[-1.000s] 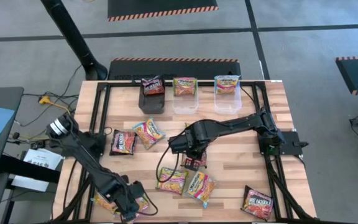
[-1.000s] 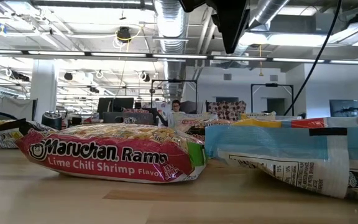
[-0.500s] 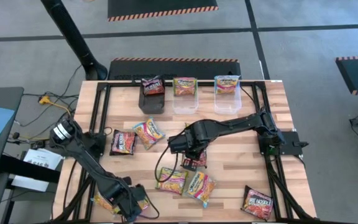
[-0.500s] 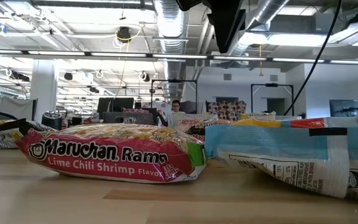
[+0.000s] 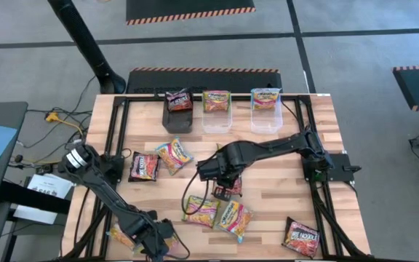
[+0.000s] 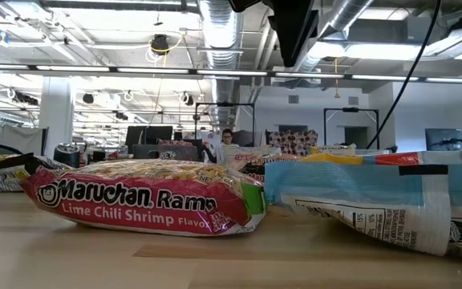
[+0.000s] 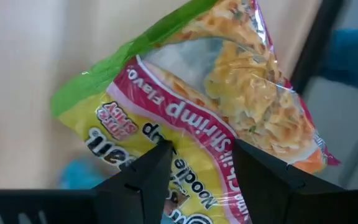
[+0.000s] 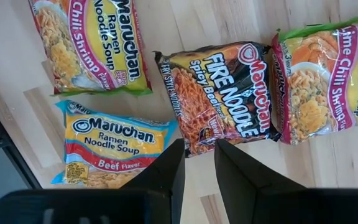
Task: Sort Maruchan noodles
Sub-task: Put the green noodle pack into the left transparent bin
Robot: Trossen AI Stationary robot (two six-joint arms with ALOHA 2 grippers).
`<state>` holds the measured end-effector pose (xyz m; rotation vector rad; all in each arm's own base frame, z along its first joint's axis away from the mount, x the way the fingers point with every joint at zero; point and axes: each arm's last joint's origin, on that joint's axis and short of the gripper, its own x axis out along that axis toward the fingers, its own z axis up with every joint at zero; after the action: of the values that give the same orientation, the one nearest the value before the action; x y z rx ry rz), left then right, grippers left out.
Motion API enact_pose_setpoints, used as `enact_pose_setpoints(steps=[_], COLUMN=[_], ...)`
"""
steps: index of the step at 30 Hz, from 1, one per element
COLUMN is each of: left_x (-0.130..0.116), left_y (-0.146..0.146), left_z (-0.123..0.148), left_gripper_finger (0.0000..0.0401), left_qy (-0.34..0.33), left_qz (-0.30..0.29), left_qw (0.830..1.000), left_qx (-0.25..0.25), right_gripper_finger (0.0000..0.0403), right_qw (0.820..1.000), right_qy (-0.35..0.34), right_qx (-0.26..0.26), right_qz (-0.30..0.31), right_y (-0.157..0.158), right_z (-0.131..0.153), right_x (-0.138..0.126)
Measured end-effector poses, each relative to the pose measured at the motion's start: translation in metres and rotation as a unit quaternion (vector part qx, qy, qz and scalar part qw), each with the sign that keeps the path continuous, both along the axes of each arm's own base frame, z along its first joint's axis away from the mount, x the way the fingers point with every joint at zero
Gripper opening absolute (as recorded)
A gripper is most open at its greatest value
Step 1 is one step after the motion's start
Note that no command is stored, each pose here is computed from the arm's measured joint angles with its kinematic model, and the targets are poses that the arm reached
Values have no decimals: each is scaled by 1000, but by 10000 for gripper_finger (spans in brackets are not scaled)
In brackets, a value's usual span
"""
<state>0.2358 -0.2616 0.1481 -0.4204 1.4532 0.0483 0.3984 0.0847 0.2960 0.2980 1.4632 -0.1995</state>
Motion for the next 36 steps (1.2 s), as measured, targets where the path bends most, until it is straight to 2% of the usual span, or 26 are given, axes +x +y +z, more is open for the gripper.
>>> enact_pose_setpoints(steps=[4, 13, 19, 22, 30, 36], left_x=[2, 5, 7, 8, 8, 1], left_y=[-2, -3, 0, 10, 46, 61], left_z=[-4, -4, -1, 5, 31, 54], left_gripper_finger=[129, 10, 2, 1, 1, 1], left_qy=[-5, -33, -43, -48, -33, -36], left_qz=[1, -15, -34, -42, -70, -91], left_qw=[1000, 999, 998, 998, 994, 992], left_qx=[-1, -2, 7, 28, 78, 81], right_gripper_finger=[113, 113, 113, 113, 113, 113], right_qw=[1000, 1000, 1000, 1000, 999, 999], right_qy=[0, -4, -6, -5, -4, 2], right_qx=[0, -3, -11, -11, -11, -12], right_qz=[2, 1, -14, -25, -35, -47], right_y=[2, 3, 1, -1, -13, -23], right_z=[0, 0, 0, 0, 0, 0], right_x=[0, 0, 0, 1, 3, 4])
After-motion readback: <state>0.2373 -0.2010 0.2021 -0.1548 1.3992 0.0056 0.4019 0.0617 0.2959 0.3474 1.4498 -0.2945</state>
